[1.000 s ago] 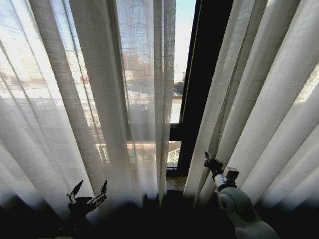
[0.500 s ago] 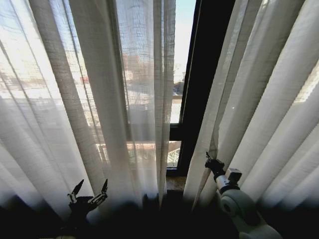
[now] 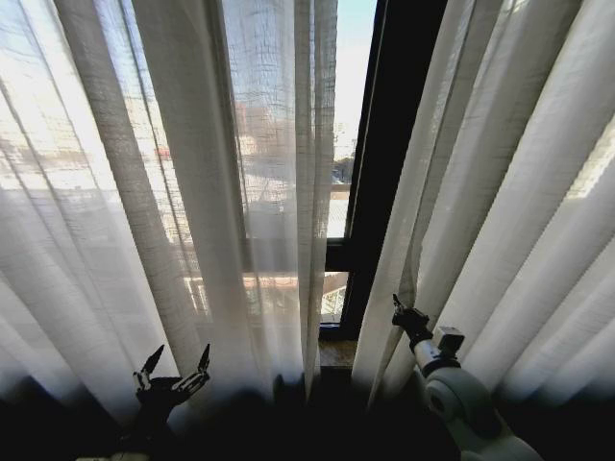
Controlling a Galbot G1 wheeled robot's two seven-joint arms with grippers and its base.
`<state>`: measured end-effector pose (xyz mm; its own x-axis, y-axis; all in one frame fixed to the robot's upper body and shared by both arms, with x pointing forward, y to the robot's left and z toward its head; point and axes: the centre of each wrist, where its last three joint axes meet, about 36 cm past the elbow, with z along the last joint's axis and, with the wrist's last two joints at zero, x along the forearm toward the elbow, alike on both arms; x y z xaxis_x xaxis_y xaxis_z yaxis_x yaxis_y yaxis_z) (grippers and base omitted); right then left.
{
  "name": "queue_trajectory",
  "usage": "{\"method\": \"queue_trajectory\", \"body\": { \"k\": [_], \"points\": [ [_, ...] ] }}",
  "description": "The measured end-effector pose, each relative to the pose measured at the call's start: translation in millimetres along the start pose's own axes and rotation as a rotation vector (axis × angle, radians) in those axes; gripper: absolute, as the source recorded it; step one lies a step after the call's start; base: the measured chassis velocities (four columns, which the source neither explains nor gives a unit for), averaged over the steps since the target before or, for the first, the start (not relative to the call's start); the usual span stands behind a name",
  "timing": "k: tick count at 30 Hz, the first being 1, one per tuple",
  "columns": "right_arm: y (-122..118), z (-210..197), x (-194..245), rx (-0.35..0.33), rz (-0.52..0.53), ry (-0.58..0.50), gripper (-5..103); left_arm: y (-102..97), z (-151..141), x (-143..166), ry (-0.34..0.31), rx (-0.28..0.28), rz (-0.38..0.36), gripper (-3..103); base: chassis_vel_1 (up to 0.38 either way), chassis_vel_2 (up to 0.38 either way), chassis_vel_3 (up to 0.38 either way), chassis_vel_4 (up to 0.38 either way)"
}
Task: Open the curtains by pulling them apart, changing their state from closed to fully open.
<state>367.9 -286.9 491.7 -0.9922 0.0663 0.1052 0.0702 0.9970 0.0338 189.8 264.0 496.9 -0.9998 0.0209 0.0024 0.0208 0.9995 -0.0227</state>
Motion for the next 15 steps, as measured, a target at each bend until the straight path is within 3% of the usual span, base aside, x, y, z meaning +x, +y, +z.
{"method": "queue_trajectory", "body": {
  "k": [7,15],
  "points": [
    [-1.6,2.9,-4.0,-0.006,0.010,0.003,0,0.5,-0.4,-0.7,-0.001,-0.004,0.006,100,-0.173,-0.171,0.184,0.175],
    [-3.7,4.7,-7.1,-0.006,0.018,0.005,0,0.1,-0.5,-1.1,-0.001,-0.002,0.009,100,-0.283,-0.291,0.267,0.275]
  ]
}}
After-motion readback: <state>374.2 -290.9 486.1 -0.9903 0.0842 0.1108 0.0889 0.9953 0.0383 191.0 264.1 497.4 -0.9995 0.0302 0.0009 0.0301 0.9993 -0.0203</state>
